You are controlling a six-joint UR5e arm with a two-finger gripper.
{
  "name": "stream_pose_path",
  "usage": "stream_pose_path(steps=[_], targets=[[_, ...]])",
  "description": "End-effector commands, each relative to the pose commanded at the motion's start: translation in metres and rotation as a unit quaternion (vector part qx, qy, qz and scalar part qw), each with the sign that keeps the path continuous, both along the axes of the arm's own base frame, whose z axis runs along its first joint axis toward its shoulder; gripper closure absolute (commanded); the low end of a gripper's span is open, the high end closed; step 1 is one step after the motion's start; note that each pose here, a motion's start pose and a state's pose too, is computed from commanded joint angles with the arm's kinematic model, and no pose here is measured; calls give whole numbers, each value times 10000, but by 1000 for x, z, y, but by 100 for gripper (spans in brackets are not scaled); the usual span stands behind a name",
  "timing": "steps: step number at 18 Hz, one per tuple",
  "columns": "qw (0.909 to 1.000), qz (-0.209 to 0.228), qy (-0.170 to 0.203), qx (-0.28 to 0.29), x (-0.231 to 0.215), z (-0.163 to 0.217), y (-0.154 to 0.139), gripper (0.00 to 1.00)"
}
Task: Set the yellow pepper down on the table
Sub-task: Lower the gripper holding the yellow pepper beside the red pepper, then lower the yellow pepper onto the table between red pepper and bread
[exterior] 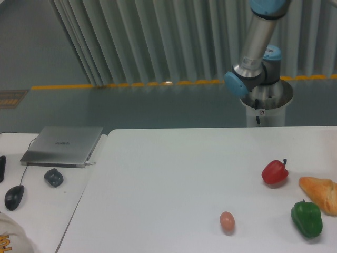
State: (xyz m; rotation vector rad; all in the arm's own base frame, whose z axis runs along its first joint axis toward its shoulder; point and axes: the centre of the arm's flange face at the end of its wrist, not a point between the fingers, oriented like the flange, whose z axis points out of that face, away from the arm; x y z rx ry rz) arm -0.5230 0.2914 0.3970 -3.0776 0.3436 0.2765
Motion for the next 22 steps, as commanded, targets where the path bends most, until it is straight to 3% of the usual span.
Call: stream_pose_path(steps=[6,13,22], targets=[[9976,-564,-395,-103,92,-17,47,80],[9969,-450,-622,-149,183,-26,132,79],[9948,-343,-909,-321,189,-65,154,77]])
